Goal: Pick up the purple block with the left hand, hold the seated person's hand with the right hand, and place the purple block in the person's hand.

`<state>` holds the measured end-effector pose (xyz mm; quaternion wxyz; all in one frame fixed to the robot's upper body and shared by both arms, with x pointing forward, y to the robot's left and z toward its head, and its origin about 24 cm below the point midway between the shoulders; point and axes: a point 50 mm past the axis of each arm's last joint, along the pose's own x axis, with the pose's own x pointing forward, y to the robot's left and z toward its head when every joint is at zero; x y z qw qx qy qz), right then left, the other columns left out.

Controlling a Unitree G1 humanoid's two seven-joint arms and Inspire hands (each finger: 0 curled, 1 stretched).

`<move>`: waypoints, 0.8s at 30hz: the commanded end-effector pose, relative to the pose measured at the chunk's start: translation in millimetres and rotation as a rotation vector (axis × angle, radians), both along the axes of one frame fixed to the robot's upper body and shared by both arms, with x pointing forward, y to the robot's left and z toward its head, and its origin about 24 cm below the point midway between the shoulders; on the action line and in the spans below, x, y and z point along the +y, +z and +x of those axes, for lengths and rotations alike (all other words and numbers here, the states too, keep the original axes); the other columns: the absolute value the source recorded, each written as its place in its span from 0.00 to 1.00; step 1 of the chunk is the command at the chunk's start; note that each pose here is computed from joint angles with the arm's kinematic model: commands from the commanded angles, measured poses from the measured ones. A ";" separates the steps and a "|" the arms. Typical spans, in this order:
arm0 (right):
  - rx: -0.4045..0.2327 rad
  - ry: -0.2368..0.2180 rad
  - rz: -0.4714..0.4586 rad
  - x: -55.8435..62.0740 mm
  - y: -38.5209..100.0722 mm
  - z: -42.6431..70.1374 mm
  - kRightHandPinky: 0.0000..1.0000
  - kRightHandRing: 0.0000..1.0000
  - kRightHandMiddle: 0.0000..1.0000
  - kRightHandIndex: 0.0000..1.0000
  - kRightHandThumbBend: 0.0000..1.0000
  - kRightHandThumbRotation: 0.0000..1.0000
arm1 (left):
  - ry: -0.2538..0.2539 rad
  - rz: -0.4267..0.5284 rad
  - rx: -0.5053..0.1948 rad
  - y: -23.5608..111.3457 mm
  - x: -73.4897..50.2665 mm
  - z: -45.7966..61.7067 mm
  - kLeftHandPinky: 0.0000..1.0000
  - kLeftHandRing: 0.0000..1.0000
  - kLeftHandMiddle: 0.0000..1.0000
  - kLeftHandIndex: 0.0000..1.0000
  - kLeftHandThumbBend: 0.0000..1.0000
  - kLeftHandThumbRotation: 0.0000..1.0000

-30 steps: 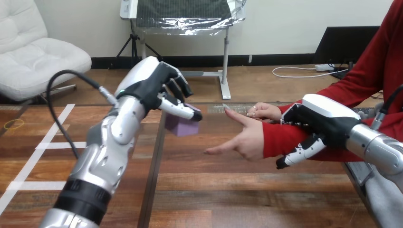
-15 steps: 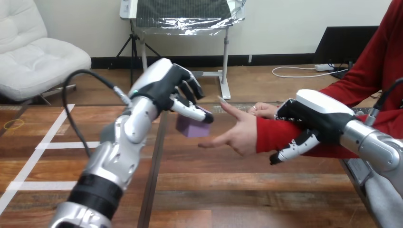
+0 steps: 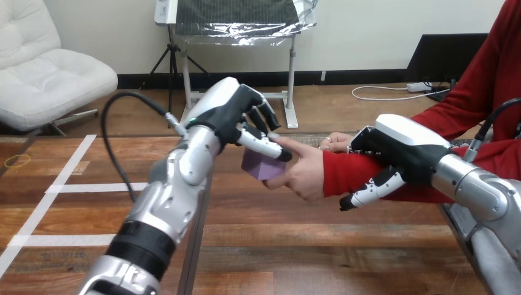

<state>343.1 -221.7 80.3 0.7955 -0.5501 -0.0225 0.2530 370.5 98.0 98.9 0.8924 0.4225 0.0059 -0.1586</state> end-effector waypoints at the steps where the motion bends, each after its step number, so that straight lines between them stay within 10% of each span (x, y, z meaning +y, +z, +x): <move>1: -0.094 0.088 0.081 29.9 17.9 6.1 0.28 0.28 0.32 0.33 0.90 0.28 | -0.044 -0.020 -0.118 32.7 -20.4 9.3 0.34 0.37 0.43 0.42 0.83 0.00; 24: -0.089 0.088 0.095 33.8 15.6 5.6 0.24 0.25 0.29 0.30 0.91 0.26 | -0.107 -0.109 -0.105 21.0 -50.1 3.6 0.36 0.40 0.45 0.42 0.82 0.00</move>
